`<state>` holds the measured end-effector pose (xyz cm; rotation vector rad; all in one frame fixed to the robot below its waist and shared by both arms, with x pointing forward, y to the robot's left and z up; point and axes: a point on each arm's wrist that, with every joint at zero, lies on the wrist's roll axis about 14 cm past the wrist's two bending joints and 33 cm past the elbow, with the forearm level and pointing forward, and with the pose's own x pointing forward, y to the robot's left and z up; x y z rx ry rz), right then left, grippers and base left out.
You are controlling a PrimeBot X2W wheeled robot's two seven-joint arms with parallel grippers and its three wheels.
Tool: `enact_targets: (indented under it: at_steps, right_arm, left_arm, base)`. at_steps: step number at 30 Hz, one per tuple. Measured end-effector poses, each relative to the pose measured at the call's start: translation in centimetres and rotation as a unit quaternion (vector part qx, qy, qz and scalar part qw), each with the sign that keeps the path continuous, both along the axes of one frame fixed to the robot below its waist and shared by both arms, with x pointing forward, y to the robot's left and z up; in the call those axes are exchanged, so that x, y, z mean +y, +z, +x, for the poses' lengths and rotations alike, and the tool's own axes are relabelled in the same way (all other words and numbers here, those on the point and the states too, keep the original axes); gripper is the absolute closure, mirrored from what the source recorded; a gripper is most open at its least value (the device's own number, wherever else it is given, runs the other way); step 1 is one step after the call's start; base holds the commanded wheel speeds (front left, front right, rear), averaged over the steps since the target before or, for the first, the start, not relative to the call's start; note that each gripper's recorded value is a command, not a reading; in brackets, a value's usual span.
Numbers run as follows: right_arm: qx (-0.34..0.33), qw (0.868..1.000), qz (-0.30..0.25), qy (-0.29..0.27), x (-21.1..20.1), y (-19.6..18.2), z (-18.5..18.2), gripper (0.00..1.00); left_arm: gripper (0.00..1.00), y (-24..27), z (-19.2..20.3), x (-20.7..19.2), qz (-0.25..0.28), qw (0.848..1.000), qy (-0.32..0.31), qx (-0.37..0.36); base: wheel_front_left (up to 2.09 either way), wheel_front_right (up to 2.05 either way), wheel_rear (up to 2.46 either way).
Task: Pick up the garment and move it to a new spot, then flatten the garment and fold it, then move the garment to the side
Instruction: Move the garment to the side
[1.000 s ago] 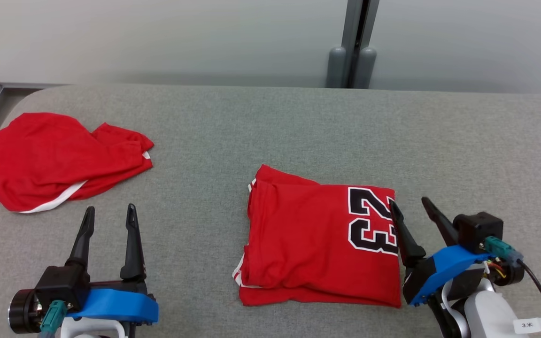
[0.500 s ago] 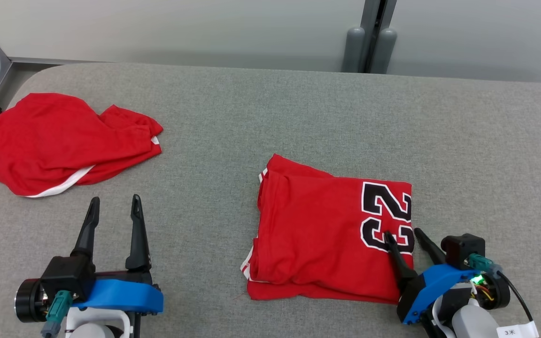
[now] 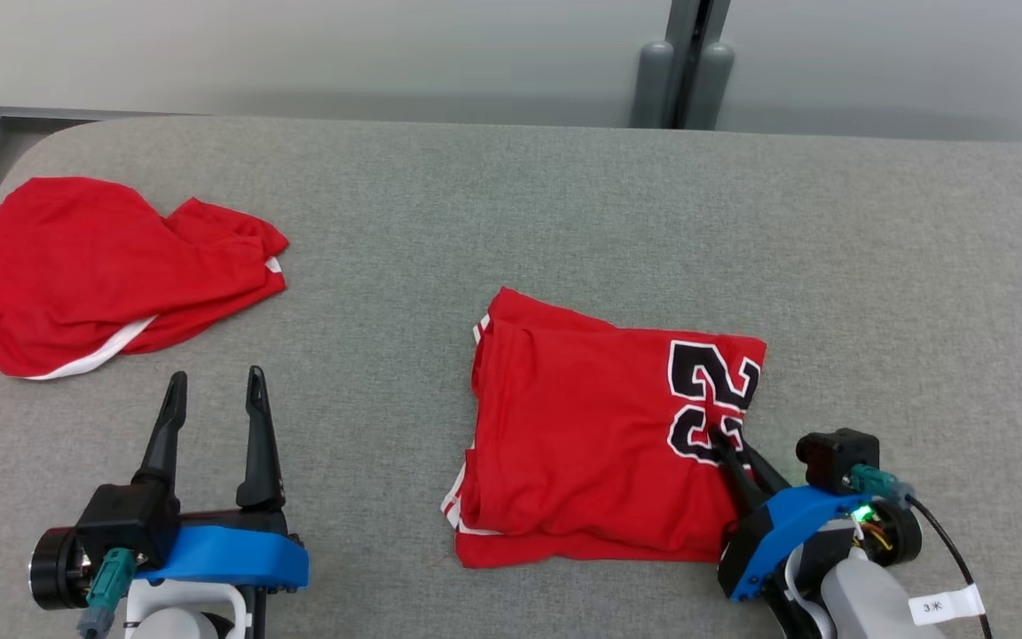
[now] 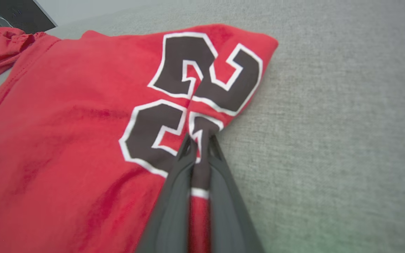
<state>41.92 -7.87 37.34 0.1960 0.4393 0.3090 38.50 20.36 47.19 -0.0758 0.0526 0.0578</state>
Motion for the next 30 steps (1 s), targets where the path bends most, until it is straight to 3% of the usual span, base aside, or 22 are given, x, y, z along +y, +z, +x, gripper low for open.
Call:
enact_targets:
  at_steps: [4, 9, 20, 24, 30]
  right_arm:
    - [-0.022, 0.999, -0.015, -0.02, -1.9, 0.8, 1.6, 1.0]
    - [-0.046, 0.995, -0.062, -0.063, -7.8, 1.6, 3.6, 1.0]
    - [-0.066, 0.972, -0.155, -0.162, -21.0, 3.3, 3.4, 1.0]
    - [-0.073, 0.967, -0.162, -0.183, -22.9, 3.7, 3.2, 1.0]
    - [-0.099, 0.964, -0.179, -0.171, -22.8, 5.3, 5.5, 1.0]
  left_arm:
    - [0.0, -0.7, 0.8, -0.6, -0.003, 1.0, -0.007, 0.006]
    - [0.0, -0.7, 3.1, -2.4, -0.012, 0.999, -0.031, -0.003]
    - [0.0, -2.1, 8.5, -7.1, -0.017, 0.995, -0.099, -0.013]
    - [0.0, -2.6, 10.1, -8.3, -0.017, 0.993, -0.117, -0.019]
    - [0.0, -3.0, 11.4, -8.8, -0.014, 0.992, -0.126, -0.021]
  base:
    - [0.0, 0.0, 0.0]
    - [0.0, 0.0, 0.0]
    - [0.0, 0.0, 0.0]
    - [0.0, 0.0, 0.0]
    - [0.0, 0.0, 0.0]
